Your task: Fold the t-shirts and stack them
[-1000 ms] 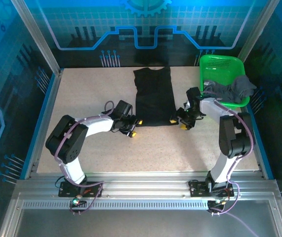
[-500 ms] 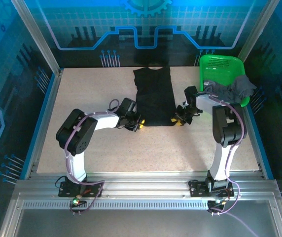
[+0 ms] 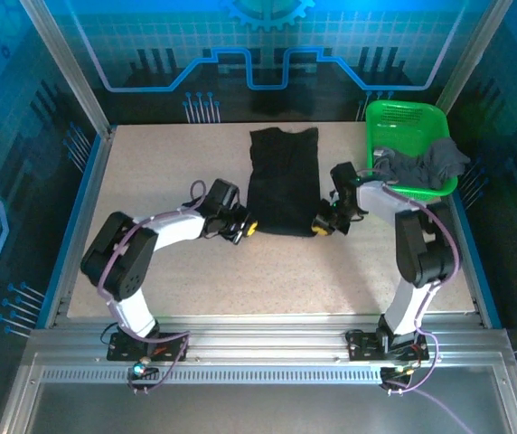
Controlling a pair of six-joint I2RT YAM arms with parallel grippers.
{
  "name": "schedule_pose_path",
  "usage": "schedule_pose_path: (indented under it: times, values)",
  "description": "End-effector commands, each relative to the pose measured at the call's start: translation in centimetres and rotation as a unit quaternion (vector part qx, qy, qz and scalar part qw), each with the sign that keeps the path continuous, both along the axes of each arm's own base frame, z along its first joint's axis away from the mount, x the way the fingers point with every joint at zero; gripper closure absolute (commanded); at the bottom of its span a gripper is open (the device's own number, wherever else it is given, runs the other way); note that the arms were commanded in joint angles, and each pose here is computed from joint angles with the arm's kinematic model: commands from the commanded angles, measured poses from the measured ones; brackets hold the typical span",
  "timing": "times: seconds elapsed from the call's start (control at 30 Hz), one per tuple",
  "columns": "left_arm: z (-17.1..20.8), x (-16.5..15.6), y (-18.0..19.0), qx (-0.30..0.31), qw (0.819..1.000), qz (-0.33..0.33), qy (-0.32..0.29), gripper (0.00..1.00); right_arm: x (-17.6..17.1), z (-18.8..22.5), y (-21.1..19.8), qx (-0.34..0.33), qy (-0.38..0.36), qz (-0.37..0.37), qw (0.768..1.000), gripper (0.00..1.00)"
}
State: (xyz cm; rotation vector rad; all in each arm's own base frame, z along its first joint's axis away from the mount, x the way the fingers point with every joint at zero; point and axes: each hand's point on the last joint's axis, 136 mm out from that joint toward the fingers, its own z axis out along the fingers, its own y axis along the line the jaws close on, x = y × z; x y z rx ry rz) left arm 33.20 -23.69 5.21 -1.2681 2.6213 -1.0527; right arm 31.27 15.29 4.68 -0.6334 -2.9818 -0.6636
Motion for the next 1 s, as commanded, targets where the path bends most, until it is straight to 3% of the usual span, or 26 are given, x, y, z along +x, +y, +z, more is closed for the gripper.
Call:
schedule_pose_path:
  times: [0.0,0.23,0.4,0.63,0.8,0.97]
  values:
    - [-0.7,-7.2,1.1,0.018,0.996,-0.072,0.059,1.0,-6.1,0.1,-0.1,-0.019,0.034,0.018,0.999,1.0]
    - [1.3,-15.9,-0.7,0.015,0.982,-0.174,0.071,1.0,-15.3,1.7,0.4,-0.017,0.082,0.068,0.994,1.0]
    - [5.8,-16.0,0.1,0.031,0.986,-0.161,0.003,1.0,-17.3,5.7,-0.3,-0.007,0.056,0.053,0.997,1.0]
    - [12.3,-12.2,0.0,0.013,0.989,-0.114,-0.094,1.0,-13.3,11.5,-0.1,-0.005,-0.011,0.044,0.999,1.0]
    - [16.3,-7.0,0.6,0.006,0.987,-0.073,-0.141,1.0,-8.7,14.2,-0.3,-0.001,-0.027,0.02,0.999,1.0]
    - [17.5,-0.7,1.0,-0.007,0.986,-0.05,-0.159,1.0,-2.7,15.5,0.3,0.021,-0.038,0.011,0.999,1.0]
